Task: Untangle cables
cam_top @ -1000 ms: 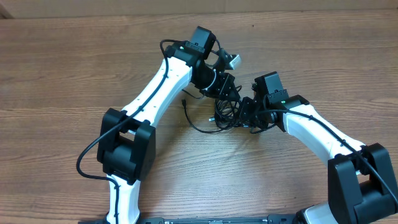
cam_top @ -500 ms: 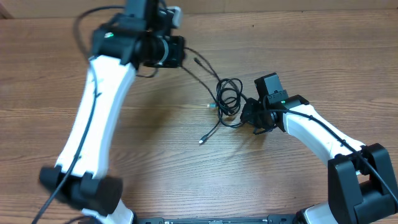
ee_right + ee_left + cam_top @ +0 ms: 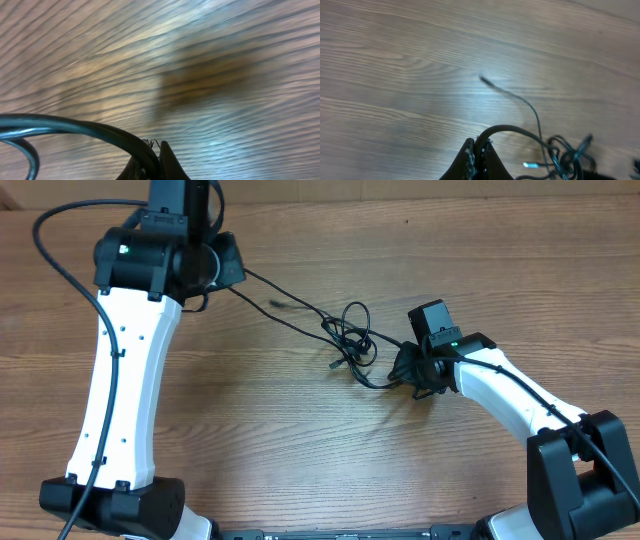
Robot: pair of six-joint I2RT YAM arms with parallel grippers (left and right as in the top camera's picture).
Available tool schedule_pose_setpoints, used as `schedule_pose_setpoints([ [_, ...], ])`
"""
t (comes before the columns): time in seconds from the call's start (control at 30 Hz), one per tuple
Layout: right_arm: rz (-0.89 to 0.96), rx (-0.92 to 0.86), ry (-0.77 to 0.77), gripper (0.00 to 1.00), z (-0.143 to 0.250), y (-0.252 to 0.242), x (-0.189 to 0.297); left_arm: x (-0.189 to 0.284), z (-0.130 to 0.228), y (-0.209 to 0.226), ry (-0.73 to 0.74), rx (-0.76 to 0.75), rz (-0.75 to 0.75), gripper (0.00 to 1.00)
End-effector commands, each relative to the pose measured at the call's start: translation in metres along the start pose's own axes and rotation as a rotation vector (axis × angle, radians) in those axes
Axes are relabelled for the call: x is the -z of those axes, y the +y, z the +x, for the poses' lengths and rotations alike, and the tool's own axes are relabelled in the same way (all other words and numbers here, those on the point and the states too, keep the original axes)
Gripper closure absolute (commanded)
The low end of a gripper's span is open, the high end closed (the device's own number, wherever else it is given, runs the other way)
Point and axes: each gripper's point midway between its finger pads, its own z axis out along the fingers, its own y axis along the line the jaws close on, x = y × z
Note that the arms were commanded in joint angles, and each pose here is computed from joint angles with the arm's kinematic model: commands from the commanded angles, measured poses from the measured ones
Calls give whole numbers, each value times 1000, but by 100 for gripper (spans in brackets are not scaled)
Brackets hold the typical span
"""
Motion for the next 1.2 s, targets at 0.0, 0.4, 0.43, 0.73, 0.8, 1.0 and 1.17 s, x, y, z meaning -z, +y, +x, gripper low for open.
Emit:
schedule_pose_setpoints([
  [0.0,151,-6,-88,96,-15,-29,0,17,-26,43,-117,83,-156,96],
  [0.4,264,-1,-142,96,-22,-49,5,25,-33,104,-156,175,-374,96],
  [0.43,270,0,-146,96,-23,-51,6,24,-34,107,-154,179,-381,96],
  [0.73,286,0,-151,96,-23,-54,7,7,-26,126,-80,199,-432,96],
  [0.8,290,1,-154,96,-24,-54,7,2,-24,129,-63,200,-442,96],
  [1.0,297,1,-160,96,-25,-55,7,-32,-6,123,78,199,-396,96],
  [1.17,295,1,-160,96,-25,-55,7,-72,27,101,292,184,-280,96],
])
